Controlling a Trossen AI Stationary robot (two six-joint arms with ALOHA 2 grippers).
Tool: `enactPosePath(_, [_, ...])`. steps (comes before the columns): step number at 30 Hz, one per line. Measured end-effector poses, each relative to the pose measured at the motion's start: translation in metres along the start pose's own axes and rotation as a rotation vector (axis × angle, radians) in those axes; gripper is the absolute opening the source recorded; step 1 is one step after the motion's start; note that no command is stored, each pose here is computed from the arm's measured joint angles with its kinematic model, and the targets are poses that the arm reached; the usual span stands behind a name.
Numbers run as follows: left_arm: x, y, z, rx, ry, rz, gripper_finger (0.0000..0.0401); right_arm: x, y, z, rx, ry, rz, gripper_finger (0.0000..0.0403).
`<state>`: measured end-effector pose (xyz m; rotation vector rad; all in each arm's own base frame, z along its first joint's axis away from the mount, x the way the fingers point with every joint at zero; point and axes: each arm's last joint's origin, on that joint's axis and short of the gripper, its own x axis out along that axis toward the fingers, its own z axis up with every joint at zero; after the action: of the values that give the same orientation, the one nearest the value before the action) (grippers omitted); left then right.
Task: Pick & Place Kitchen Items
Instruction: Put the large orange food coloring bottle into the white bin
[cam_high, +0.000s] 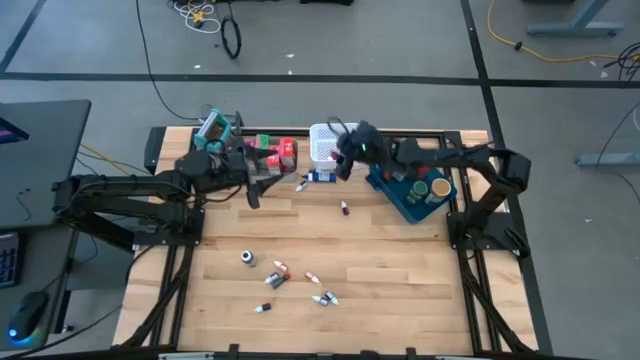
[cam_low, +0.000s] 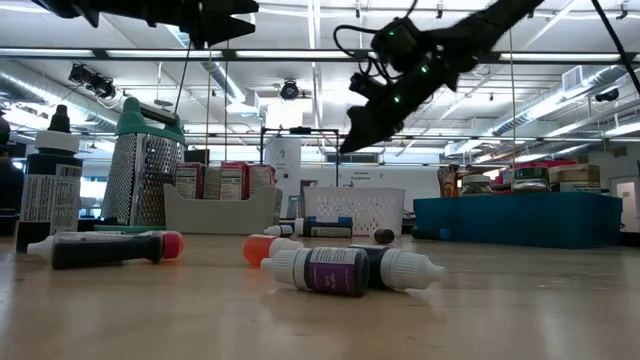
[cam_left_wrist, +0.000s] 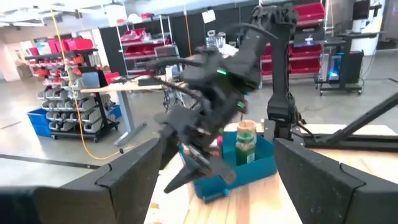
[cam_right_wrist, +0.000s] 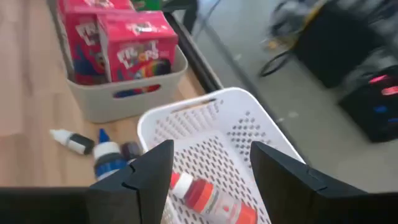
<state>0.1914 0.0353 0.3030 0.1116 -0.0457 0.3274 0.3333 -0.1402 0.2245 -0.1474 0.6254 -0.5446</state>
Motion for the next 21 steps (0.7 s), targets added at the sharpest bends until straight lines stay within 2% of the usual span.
enactPosePath(2, [0.0, 0.0, 0.002, 0.002, -0.022, 0.003, 0.0316, 0.002, -0.013, 0.016, 0.001, 0.057, 0.058, 0.0224])
enactPosePath(6, [0.0, 0.001, 0.005, 0.006, -0.055, 0.005, 0.0316, 0.008, -0.034, 0.042, -0.115, 0.182, 0.077, 0.0224])
enactPosePath(9, [0.0, 0.001, 0.007, 0.006, -0.068, 0.006, 0.0316, 0.02, -0.049, 0.052, -0.106, 0.26, 0.096, 0.0227])
enactPosePath(13, [0.0, 0.001, 0.008, 0.03, -0.078, 0.008, 0.0316, 0.046, -0.063, 0.044, -0.086, 0.352, 0.131, 0.0239])
enactPosePath(16, [0.0, 0.001, 0.007, 0.048, -0.076, 0.009, 0.0316, 0.064, -0.066, 0.027, -0.058, 0.41, 0.179, 0.0247])
enactPosePath(21, [0.0, 0.001, 0.007, 0.07, -0.075, 0.009, 0.0316, 0.087, -0.061, 0.003, -0.118, 0.514, 0.182, 0.0251])
